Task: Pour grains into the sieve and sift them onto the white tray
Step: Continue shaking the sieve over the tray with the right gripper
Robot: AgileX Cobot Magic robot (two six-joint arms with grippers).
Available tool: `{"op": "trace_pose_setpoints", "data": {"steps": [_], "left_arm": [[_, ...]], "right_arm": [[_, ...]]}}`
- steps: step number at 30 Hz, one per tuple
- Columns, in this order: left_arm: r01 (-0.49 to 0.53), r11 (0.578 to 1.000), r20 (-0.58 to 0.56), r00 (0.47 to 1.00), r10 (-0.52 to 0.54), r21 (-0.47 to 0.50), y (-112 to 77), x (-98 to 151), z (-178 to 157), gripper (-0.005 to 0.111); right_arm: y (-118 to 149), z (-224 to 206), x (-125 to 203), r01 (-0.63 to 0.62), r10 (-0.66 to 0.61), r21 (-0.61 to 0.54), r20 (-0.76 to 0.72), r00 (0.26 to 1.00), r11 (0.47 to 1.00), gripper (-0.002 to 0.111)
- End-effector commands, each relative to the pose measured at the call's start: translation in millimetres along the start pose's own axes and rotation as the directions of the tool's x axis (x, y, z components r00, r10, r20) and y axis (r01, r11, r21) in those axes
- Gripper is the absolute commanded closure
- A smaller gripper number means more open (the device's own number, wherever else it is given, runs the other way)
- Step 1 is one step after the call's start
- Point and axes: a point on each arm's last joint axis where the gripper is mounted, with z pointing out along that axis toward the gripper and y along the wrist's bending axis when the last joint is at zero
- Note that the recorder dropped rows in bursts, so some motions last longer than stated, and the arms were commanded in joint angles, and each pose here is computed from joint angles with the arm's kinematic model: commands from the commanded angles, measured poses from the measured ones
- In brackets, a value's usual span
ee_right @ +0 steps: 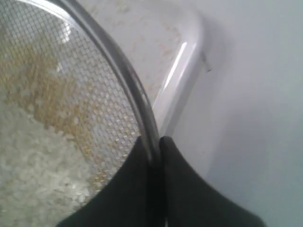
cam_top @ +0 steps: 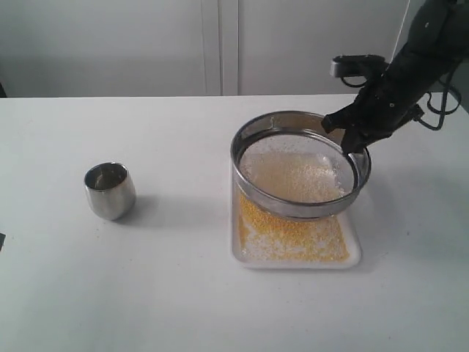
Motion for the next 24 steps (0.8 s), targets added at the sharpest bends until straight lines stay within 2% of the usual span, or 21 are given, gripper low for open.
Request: {"op": "trace_pose_setpoints", "data": {"steps": [1,2,3,4,6,7,8,10,11,13,14,15,16,17,18,19,20,21,22,23,24], "left_arm": [[0.003,1.000,-0.010,1.000,-0.003,-0.001,0.2,3,-1,0.107],[0.003,1.000,-0.010,1.000,-0.003,-0.001,0.2,3,-1,0.107],[0.003,1.000,-0.010,1.000,-0.003,-0.001,0.2,3,-1,0.107],[0.003,1.000,-0.010,1.000,-0.003,-0.001,0.2,3,-1,0.107],[0.003,1.000,-0.010,1.000,-0.003,-0.001,0.2,3,-1,0.107],[0.003,1.000,-0.010,1.000,-0.003,-0.001,0.2,3,-1,0.107],[0.003,1.000,-0.010,1.000,-0.003,-0.001,0.2,3,-1,0.107],[0.003,1.000,-0.010,1.000,-0.003,-0.001,0.2,3,-1,0.107],[0.003,1.000,-0.010,1.000,-0.003,-0.001,0.2,3,-1,0.107],[0.003,1.000,-0.010,1.000,-0.003,-0.001,0.2,3,-1,0.107],[0.003,1.000,-0.010,1.000,-0.003,-0.001,0.2,3,-1,0.107],[0.003,1.000,-0.010,1.000,-0.003,-0.001,0.2,3,-1,0.107],[0.003,1.000,-0.010,1.000,-0.003,-0.001,0.2,3,-1,0.107],[0.003,1.000,-0.010,1.000,-0.003,-0.001,0.2,3,-1,0.107],[0.003,1.000,-0.010,1.000,-0.003,-0.001,0.2,3,-1,0.107],[0.003,1.000,-0.010,1.000,-0.003,-0.001,0.2,3,-1,0.107],[0.003,1.000,-0.010,1.000,-0.003,-0.001,0.2,3,-1,0.107],[0.003,1.000,-0.010,1.000,-0.003,-0.001,0.2,3,-1,0.107],[0.003,1.000,-0.010,1.000,-0.003,-0.001,0.2,3,-1,0.107],[0.003,1.000,-0.010,1.000,-0.003,-0.001,0.2,3,-1,0.107],[0.003,1.000,-0.010,1.000,-0.003,-0.001,0.2,3,-1,0.107]], "right_arm": [[14,-7,5,0.308,-0.314,-0.142,-0.026,0.949,0.941,0.108],[11,-7,4,0.263,-0.267,-0.107,-0.024,0.964,0.959,0.108],[4,-9,-2,0.129,-0.128,-0.028,0.018,0.992,0.991,0.108],[-4,-10,-5,-0.030,0.029,0.029,0.059,0.998,0.999,0.108],[-7,-11,-7,-0.193,0.189,0.036,0.092,0.978,0.981,0.108],[-4,-11,-6,-0.140,0.139,0.017,0.082,0.987,0.990,0.108],[6,-10,-4,-0.016,0.019,-0.049,0.044,0.999,0.999,0.108],[19,-9,3,0.320,-0.323,-0.155,0.008,0.946,0.935,0.108],[19,-9,3,0.335,-0.339,-0.148,-0.001,0.941,0.930,0.108],[8,-8,-4,0.158,-0.157,-0.023,0.036,0.987,0.987,0.108],[0,-9,-8,-0.047,0.045,0.031,0.083,0.996,0.998,0.108],[1,-9,-10,-0.184,0.182,0.010,0.106,0.978,0.983,0.108],[16,-7,-7,0.062,-0.058,-0.073,0.060,0.997,0.995,0.108],[22,-7,-3,0.203,-0.201,-0.120,0.033,0.979,0.972,0.108],[20,-6,-3,0.299,-0.297,-0.097,0.031,0.954,0.949,0.108],[11,-7,-7,0.163,-0.162,-0.024,0.056,0.985,0.986,0.108],[-3,-8,-10,-0.156,0.151,0.043,0.113,0.982,0.987,0.108],[-3,-9,-10,-0.212,0.207,0.034,0.118,0.971,0.977,0.108],[6,-7,-8,-0.050,0.052,-0.027,0.078,0.996,0.998,0.108],[15,-7,-5,0.100,-0.096,-0.100,0.044,0.994,0.990,0.108],[24,-8,4,0.339,-0.344,-0.204,0.013,0.939,0.918,0.108]]}}
